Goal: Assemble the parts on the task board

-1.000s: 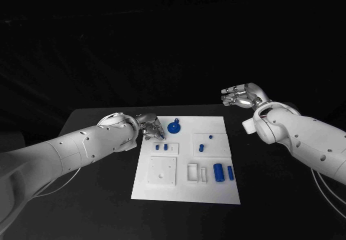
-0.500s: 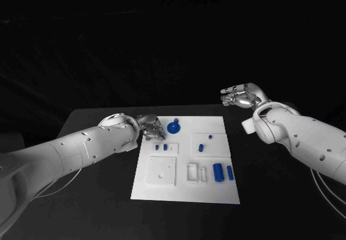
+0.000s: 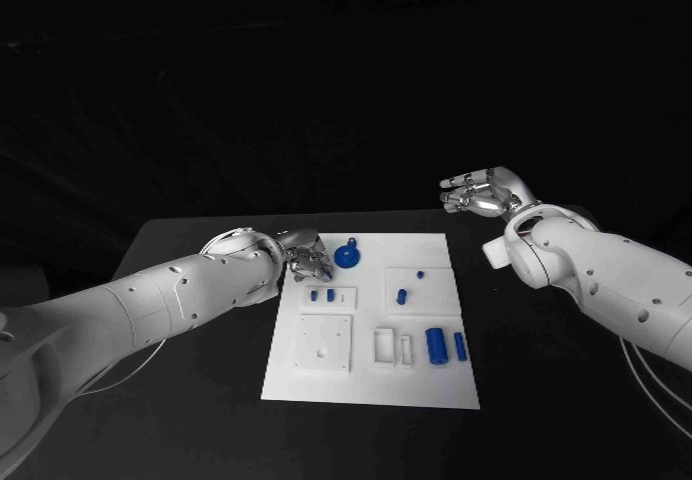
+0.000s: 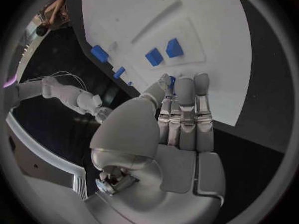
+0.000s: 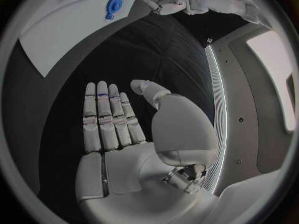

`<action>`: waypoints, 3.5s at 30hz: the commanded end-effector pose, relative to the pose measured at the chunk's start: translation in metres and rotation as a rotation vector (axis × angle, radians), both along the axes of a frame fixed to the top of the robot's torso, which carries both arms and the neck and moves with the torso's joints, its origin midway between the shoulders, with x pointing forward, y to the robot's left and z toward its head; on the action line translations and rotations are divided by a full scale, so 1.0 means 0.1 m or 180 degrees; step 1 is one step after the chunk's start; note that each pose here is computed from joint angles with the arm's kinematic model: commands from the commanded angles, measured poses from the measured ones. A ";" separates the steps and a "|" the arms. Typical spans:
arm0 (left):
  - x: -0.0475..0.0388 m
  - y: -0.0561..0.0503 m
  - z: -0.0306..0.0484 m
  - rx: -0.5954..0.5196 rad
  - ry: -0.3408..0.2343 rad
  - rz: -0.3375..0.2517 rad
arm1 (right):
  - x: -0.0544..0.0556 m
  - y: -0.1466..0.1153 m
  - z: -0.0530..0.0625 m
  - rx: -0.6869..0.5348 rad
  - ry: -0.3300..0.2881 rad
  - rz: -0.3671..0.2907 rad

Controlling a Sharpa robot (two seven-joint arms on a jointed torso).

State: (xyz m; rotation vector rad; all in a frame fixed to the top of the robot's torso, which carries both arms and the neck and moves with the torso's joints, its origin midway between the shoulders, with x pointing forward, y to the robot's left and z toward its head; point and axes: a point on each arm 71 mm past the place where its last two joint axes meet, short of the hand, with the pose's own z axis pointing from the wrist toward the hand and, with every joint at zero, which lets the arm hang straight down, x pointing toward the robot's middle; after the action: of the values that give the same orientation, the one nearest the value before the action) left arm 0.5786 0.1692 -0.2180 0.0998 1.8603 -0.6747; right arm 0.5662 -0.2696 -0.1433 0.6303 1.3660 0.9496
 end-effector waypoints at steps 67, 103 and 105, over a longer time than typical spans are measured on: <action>-0.025 0.08 -0.178 0.0170 -0.0094 0.0054 | 0.00 0.03 -0.02 0.0010 0.0007 0.0074; -0.056 0.70 0.375 -0.1953 -0.0170 0.0630 | -0.06 0.13 -0.14 -0.1087 0.0011 0.0505; -0.114 0.69 0.400 -0.2136 -0.0127 0.0598 | -0.07 0.15 -0.17 -0.1327 0.0018 0.0469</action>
State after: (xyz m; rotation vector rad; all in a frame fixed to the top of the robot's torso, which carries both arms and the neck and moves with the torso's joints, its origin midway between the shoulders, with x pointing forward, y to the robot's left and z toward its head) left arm 0.5692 0.2407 -0.1864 -0.3887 1.6058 -0.9715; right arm 0.5600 -0.2565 -0.1572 0.3299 1.5327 0.8838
